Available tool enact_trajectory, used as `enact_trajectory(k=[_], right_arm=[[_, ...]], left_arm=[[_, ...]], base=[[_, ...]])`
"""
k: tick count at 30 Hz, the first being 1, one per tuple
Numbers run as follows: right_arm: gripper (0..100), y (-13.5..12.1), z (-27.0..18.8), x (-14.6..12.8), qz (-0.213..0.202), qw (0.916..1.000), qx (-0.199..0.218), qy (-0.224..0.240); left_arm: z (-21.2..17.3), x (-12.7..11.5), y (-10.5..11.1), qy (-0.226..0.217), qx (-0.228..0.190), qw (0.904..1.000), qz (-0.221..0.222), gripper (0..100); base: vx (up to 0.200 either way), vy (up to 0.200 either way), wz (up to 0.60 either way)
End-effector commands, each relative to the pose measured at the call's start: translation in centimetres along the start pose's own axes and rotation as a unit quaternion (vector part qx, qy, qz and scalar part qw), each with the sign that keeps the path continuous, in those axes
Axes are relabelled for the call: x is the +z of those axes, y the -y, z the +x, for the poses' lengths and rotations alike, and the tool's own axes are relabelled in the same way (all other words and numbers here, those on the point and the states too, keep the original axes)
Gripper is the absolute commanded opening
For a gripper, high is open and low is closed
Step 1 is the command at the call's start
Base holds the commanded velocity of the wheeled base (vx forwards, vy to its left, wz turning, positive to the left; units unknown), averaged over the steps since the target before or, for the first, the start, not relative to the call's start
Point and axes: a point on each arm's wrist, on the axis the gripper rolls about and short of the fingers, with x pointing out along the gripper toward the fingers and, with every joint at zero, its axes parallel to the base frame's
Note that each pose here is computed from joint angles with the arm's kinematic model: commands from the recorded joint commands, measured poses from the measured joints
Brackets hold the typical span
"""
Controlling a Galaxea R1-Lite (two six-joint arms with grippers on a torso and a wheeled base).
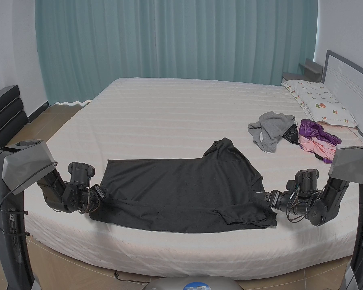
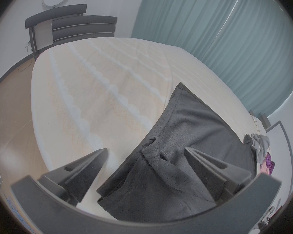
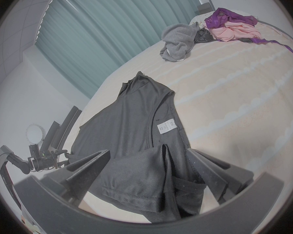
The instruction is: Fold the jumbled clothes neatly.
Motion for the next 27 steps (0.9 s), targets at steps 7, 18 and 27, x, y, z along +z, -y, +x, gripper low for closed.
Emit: enact_trajectory(k=[7,18,27], right_arm=[[100,0.0,-0.8,-0.5,0.015,0.9995,0.013,0.023],[100,0.1,-0.8,-1.0,0.017,0.9997,0.011,0.016],[100,0.1,-0.7,-1.2,0.018,0.9997,0.009,0.012]], left_arm=[[-4.7,2.3,-0.4,-0.008,-0.065,0.9967,-0.048,100],[-5.9,2.7,-0.8,-0.048,-0.115,0.9885,-0.086,100],[-6.0,1.5,-1.5,-0.096,-0.122,0.9849,-0.076,100]], base=[[0.0,0.0,0.0],[0.127,0.0,0.0],[0.044,0.0,0.0]])
